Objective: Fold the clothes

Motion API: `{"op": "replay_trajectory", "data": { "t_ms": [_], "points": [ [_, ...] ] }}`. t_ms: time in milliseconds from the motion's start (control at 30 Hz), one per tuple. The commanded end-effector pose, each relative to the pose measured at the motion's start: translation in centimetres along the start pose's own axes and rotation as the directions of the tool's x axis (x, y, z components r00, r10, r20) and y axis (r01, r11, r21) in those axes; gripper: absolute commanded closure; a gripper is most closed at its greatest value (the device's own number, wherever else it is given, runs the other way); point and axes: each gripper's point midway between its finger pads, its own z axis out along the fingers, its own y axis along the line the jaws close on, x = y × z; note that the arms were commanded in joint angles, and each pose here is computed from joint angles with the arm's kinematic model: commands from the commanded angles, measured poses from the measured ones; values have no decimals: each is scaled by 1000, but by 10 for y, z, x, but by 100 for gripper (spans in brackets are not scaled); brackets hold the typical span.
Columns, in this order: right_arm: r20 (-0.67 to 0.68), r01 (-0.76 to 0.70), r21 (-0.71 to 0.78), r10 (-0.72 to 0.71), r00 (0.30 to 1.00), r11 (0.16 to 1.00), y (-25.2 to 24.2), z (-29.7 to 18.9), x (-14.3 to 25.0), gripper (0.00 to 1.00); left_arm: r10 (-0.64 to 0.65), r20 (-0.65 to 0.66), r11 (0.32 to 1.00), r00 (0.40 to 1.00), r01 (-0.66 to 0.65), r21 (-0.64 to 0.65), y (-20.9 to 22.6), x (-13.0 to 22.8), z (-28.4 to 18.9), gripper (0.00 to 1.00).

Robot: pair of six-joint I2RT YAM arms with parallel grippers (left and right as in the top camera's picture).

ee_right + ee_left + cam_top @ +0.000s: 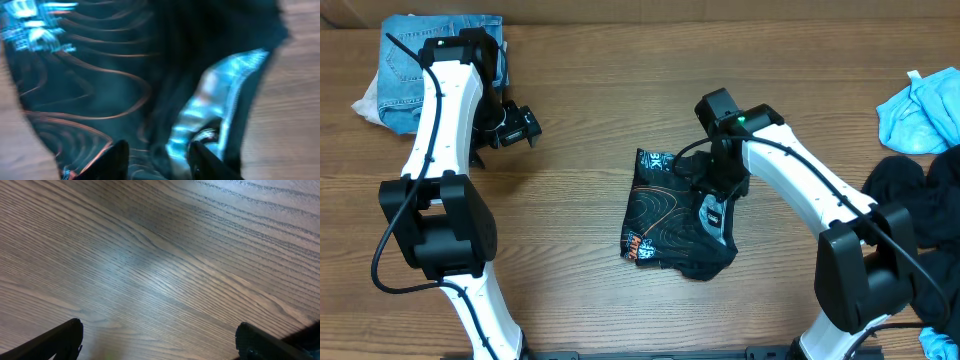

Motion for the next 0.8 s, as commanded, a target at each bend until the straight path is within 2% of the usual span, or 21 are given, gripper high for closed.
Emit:
{"op": "replay_trajectory", "data": {
  "t_ms": [0,200,400,533,600,633,767],
  "points": [
    [12,80,-109,-79,997,991,21,-9,-3,64,30,0,999,1000,-30,12,-5,3,-3,0],
    [-7,74,-113,-76,997,991,17,5,4,67,58,-6,998,998,-58,27,-9,5,-3,0],
    [33,56,-18,-55,998,998,-7,25,0,66,324,-29,919,946,-307,247,-50,25,-8,0],
    [55,-22,65,19,998,998,-32,32,-6,66,371,-18,902,929,-355,245,-63,33,-8,0],
    [59,-47,67,43,997,997,-40,31,-10,64,395,-9,892,919,-381,244,-73,37,-8,0],
    [63,-61,68,56,996,996,-44,30,-13,60,408,-4,886,913,-394,243,-77,39,-8,0],
    [75,-116,69,110,991,991,-61,27,-23,59,477,15,852,879,-466,239,-93,50,-8,0]
  ]
}}
